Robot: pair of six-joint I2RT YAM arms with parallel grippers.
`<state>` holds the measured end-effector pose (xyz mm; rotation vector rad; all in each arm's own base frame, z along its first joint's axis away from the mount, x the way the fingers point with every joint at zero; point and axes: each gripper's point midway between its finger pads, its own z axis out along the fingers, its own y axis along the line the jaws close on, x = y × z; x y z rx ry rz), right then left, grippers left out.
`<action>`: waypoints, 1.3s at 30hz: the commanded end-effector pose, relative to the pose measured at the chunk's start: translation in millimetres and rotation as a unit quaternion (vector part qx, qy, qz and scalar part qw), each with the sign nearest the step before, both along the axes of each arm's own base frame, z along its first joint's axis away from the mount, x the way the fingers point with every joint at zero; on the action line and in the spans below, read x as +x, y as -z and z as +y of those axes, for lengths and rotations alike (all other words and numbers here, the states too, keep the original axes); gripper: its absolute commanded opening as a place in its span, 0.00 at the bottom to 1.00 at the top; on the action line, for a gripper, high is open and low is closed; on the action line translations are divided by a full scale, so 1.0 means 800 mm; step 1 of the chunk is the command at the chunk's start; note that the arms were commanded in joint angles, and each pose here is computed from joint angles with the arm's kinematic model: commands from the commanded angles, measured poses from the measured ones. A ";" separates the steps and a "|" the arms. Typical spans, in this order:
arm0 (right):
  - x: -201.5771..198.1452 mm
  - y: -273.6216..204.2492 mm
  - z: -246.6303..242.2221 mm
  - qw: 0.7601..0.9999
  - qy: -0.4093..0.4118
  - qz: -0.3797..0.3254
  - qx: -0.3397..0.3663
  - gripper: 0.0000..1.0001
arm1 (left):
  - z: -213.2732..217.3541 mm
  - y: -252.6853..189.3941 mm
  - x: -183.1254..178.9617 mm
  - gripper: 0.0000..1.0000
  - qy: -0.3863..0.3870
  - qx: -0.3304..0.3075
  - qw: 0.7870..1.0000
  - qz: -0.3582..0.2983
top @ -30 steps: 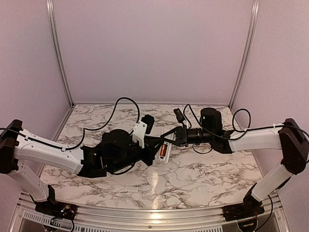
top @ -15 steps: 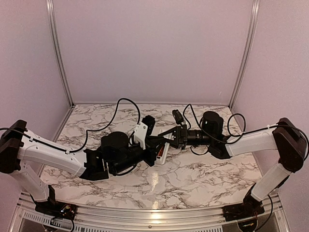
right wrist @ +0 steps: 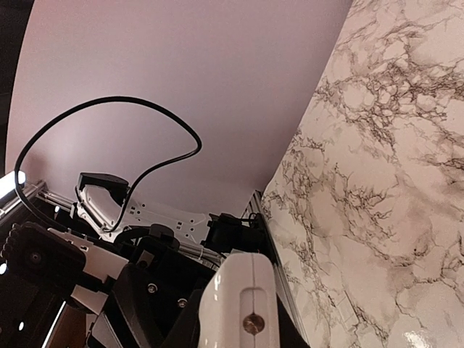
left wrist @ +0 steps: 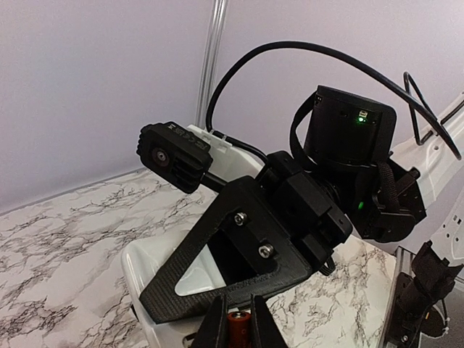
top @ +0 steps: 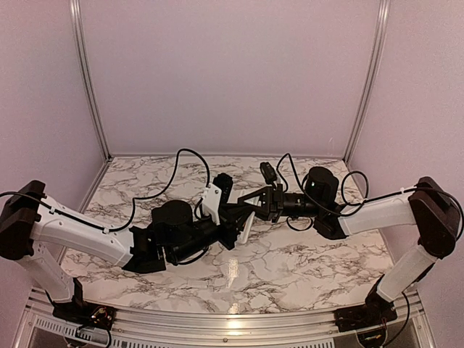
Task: Load the batteries into the remote control
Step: Place the battery in the battery compartment.
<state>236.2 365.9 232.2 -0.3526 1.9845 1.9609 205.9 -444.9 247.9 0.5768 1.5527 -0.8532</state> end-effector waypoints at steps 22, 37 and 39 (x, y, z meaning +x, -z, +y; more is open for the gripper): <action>-0.006 -0.035 -0.004 0.999 -0.015 -0.023 0.035 0.00 | 0.026 0.040 0.009 0.22 -0.043 0.044 0.998 0.008; -0.002 -0.009 -0.004 1.000 -0.006 -0.027 -0.002 0.00 | 0.031 0.018 0.006 0.57 -0.040 0.035 0.999 0.009; -0.001 -0.003 -0.004 1.000 -0.006 -0.027 -0.010 0.00 | 0.033 0.010 0.003 0.60 -0.034 0.030 0.999 0.008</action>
